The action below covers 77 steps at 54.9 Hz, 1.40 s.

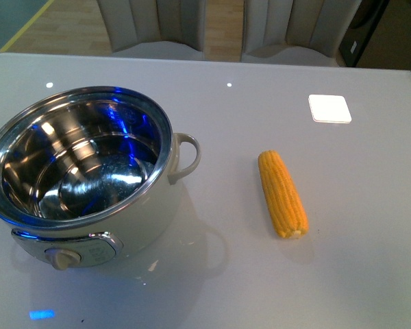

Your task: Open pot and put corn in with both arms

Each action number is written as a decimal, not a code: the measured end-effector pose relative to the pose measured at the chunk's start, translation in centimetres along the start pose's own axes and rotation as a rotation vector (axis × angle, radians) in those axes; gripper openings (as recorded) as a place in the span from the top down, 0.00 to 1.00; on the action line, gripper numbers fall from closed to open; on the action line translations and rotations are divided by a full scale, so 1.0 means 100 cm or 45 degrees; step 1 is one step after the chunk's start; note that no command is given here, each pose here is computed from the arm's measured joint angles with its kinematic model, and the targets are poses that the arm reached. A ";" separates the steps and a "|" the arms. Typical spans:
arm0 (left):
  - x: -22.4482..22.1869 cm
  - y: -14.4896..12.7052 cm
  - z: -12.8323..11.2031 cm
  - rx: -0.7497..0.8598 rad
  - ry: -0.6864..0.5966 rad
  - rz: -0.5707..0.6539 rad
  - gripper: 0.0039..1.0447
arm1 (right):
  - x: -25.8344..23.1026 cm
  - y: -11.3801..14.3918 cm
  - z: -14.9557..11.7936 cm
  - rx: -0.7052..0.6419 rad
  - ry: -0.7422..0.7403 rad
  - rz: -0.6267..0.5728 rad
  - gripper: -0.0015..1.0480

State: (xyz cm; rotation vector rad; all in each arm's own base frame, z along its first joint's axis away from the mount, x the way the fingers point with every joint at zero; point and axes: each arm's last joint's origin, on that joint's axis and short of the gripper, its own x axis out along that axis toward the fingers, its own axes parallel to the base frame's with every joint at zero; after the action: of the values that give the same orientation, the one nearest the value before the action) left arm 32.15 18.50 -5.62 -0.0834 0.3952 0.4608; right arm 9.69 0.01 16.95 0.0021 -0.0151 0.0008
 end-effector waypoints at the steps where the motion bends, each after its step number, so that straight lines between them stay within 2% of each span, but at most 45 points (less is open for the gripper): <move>1: -0.001 0.000 0.001 0.001 -0.002 0.000 0.05 | 0.000 0.000 0.000 0.000 0.000 0.000 0.08; 7: -0.006 0.001 0.022 0.005 -0.048 0.010 0.07 | 0.000 0.000 0.000 0.000 0.000 0.000 0.08; 14: -0.022 0.002 0.066 0.014 -0.165 0.030 0.07 | 0.000 0.000 0.000 0.000 0.000 0.000 0.08; 19: -0.050 0.003 0.117 0.019 -0.313 0.018 0.07 | 0.000 0.000 0.000 0.000 0.000 0.000 0.08; 24: -0.057 0.004 0.136 0.022 -0.387 0.023 0.07 | 0.000 0.000 0.000 0.000 0.000 0.000 0.08; 37: -0.057 0.005 0.131 0.020 -0.365 -0.006 0.07 | 0.000 0.000 0.000 0.000 0.000 0.000 0.08; 40: -0.066 0.003 0.129 0.047 -0.437 -0.195 0.19 | 0.000 0.000 0.000 0.000 0.000 -0.002 0.08; 42: -0.072 0.000 0.128 0.060 -0.454 -0.261 0.25 | 0.000 0.000 0.000 0.000 0.000 -0.001 0.08; 45: -0.081 -0.007 0.124 0.077 -0.455 -0.349 0.39 | 0.000 0.000 0.000 0.000 0.000 0.001 0.08; 64: -0.087 -0.012 0.113 0.066 -0.403 -0.371 0.98 | 0.000 0.000 0.000 0.000 0.000 0.000 0.08; 66: -0.089 -0.013 0.112 0.066 -0.399 -0.369 0.97 | 0.000 0.000 0.000 0.000 0.000 0.000 0.08; 70: -0.132 -0.039 0.112 0.049 -0.357 -0.333 0.97 | 0.000 0.000 0.000 0.001 -0.002 -0.005 0.08; 74: -0.206 -0.075 0.112 0.105 -0.400 -0.554 0.97 | 0.000 0.000 0.000 0.000 0.005 0.011 0.08; 77: -0.240 -0.080 0.110 0.123 -0.452 -0.624 0.97 | 0.000 0.000 0.000 0.000 -0.001 0.013 0.08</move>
State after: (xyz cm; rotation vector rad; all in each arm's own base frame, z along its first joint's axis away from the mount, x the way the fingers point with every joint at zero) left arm 19.88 3.15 13.78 -0.0023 0.0393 -0.0314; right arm 9.68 0.04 16.94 0.0017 -0.0158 0.0107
